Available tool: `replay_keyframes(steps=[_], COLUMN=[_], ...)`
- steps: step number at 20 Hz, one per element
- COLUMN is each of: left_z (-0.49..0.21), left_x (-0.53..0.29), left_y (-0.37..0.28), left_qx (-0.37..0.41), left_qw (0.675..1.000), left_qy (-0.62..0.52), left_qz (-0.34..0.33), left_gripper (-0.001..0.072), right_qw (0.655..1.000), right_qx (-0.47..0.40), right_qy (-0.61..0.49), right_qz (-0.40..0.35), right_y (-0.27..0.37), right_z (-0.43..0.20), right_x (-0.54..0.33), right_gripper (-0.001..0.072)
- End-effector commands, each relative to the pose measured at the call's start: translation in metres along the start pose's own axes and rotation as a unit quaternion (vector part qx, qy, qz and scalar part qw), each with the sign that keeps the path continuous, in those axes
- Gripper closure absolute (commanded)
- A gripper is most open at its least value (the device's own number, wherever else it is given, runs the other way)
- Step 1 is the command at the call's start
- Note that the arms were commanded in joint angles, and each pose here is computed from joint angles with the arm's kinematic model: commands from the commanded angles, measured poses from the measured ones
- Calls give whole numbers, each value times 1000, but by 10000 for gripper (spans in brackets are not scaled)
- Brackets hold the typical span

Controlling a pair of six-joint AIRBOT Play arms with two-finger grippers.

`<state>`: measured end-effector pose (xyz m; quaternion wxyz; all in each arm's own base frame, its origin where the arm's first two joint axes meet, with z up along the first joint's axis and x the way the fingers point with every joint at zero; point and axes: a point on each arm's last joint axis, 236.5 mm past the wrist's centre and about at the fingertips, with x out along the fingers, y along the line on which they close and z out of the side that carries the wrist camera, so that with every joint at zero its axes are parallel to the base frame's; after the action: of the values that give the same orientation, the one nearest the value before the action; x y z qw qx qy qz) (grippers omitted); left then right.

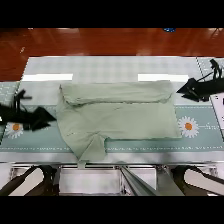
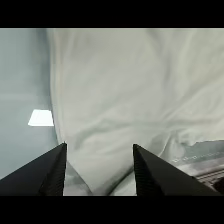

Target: Fold the shirts.

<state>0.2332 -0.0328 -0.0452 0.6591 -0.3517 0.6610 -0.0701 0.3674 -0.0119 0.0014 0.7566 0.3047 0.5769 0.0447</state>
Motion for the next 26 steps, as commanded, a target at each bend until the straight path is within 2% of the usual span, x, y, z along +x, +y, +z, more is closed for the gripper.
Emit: replay_keyframes(steps=[1,4,7,15,18,19,20,24,26], left_z=[-53,-53,-62,-83,-85,-85,-84,-88,-90], left_x=[33,34,41,92,112,116,117,115,115], left_y=[19,15,29,18,-4,-7,-7,-10,-10], left_qx=[-69,-76,-105,-66,-61,-54,-45,-33,-34], left_qw=[997,996,994,993,993,994,995,994,994], left_qy=[-3,-4,15,95,95,92,88,99,102], left_qz=[-39,-45,-9,31,15,15,18,14,13], left_gripper=[203,203,203,203,220,394,695,686,686], right_qw=[999,999,999,999,998,998,997,980,975], right_qx=[9,5,2,9,30,42,55,130,141], right_qy=[-25,-17,-17,-23,-29,-31,-31,60,98], right_qz=[35,33,41,49,47,45,33,-138,-143], right_y=[7,6,12,15,10,3,-13,-118,-128], right_z=[-41,-62,-65,-62,-59,-57,-58,-118,-147], right_x=[7,6,2,2,-1,-5,-10,-23,-15], right_gripper=[299,299,299,304,304,304,304,304,304])
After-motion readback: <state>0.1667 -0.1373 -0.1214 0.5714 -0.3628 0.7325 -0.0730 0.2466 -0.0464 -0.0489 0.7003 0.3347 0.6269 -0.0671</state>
